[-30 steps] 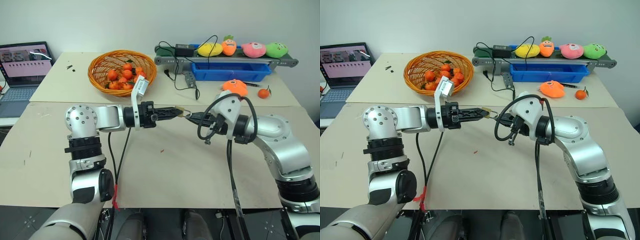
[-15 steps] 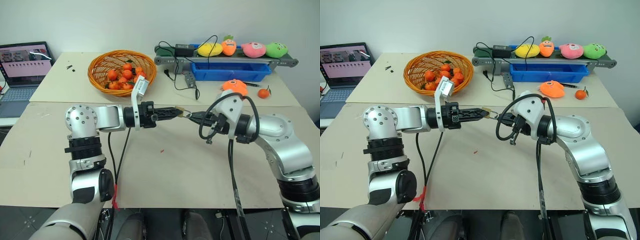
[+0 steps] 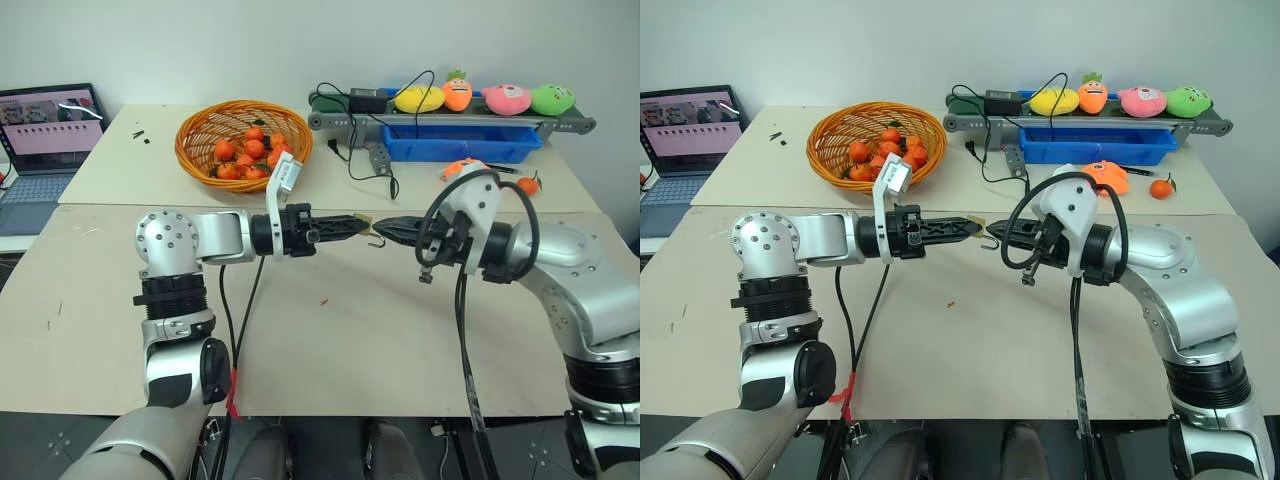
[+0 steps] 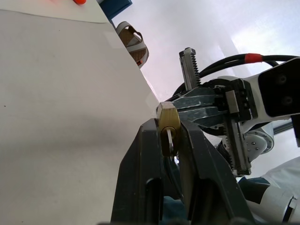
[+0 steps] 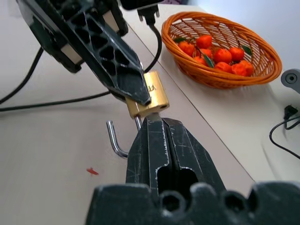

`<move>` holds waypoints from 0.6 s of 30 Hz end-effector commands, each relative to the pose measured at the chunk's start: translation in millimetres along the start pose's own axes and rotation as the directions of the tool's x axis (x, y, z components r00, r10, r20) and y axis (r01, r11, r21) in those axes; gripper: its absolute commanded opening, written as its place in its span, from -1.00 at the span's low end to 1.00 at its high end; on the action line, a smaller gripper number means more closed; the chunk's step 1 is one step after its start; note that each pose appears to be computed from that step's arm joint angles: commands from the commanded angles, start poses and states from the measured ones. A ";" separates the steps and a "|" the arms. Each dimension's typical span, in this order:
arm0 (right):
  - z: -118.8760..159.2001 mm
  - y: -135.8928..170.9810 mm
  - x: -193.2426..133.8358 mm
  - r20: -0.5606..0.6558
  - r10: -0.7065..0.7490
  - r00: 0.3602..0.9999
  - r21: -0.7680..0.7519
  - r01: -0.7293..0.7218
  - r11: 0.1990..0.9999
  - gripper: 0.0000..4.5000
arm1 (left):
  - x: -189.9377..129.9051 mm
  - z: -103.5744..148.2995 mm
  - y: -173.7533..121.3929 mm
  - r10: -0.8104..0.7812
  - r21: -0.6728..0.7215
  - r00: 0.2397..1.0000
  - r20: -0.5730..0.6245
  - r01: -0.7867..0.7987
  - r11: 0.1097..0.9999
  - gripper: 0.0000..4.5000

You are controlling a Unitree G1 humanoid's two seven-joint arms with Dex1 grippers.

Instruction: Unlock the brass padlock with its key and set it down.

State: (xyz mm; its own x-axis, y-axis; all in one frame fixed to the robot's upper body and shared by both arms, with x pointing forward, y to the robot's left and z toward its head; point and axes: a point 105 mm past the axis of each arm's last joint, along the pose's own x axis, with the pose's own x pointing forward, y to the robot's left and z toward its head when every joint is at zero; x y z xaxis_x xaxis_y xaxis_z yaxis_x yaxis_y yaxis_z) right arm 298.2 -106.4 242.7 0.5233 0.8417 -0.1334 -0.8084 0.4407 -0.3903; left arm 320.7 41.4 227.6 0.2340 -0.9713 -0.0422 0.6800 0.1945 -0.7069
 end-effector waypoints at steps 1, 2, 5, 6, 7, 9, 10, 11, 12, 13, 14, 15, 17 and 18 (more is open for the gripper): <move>17.1 -1.5 -5.8 0.038 -0.007 0.999 -0.035 0.009 0.999 -0.99 | 0.7 8.2 -9.1 -0.018 0.042 1.000 0.018 0.017 0.999 -0.99; 17.1 -1.3 -5.8 0.037 -0.005 0.999 -0.033 0.006 0.999 -0.99 | 0.7 8.3 -9.0 -0.017 0.043 1.000 0.018 0.016 0.999 -0.99; 16.3 2.3 -4.1 0.032 0.012 0.999 -0.029 -0.011 1.000 -0.99 | 0.5 8.3 -8.7 -0.015 0.043 1.000 0.019 0.014 0.999 -0.99; 15.8 3.6 -3.6 0.031 0.017 0.999 -0.027 -0.016 0.999 -0.99 | 0.2 8.2 -8.6 -0.014 0.044 1.000 0.019 0.013 0.999 -0.99; 14.9 5.0 -3.4 0.028 0.022 0.999 -0.024 -0.021 0.999 -0.99 | 0.0 8.2 -8.5 -0.014 0.044 1.000 0.019 0.013 0.999 -0.99; 13.2 7.3 -3.8 0.024 0.031 0.999 -0.018 -0.030 0.999 -0.99 | -0.6 8.1 -8.4 -0.012 0.045 1.000 0.019 0.011 0.999 -0.99; 12.6 7.8 -4.3 0.022 0.033 0.999 -0.017 -0.033 0.999 -0.99 | -0.7 8.1 -8.3 -0.012 0.045 1.000 0.019 0.011 0.999 -0.99; 12.0 8.1 -5.3 0.018 0.036 0.999 -0.017 -0.036 0.999 -0.99 | -1.1 8.1 -8.1 -0.011 0.045 1.000 0.019 0.010 0.999 -0.99; 11.5 8.0 -6.4 0.015 0.038 0.999 -0.016 -0.038 0.999 -0.99 | -1.4 8.1 -7.9 -0.010 0.044 1.000 0.019 0.009 0.999 -0.99; 10.9 6.8 -7.9 0.010 0.037 0.999 -0.019 -0.036 0.999 -0.99 | -1.7 8.0 -7.7 -0.009 0.044 1.000 0.019 0.008 0.999 -0.99; 10.7 5.4 -9.2 0.007 0.034 0.999 -0.021 -0.034 0.999 -0.99 | -2.0 8.0 -7.4 -0.008 0.043 1.000 0.019 0.007 0.999 -0.99; 10.7 3.5 -10.6 0.004 0.030 1.000 -0.023 -0.030 0.999 -0.99 | -2.3 8.1 -7.0 -0.006 0.042 1.000 0.019 0.005 0.999 -0.99; 10.8 -1.4 -13.5 0.000 0.015 1.000 -0.028 -0.015 0.999 -0.99 | -3.0 8.6 -6.0 -0.001 0.043 1.000 0.019 0.000 0.999 -0.99; 10.4 -3.7 -14.9 -0.005 0.009 1.000 -0.033 -0.009 0.999 -0.99 | -3.5 9.2 -5.6 0.002 0.043 1.000 0.019 -0.003 0.999 -0.99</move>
State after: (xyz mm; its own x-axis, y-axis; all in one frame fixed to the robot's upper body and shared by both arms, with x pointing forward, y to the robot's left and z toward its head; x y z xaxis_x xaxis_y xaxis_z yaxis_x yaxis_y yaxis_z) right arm 291.3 -109.8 240.7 0.4971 0.8482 -0.1829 -0.8326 0.4069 -0.3758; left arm 322.3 44.8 227.0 0.2482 -0.9672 -0.0538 0.6781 0.2131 -0.7034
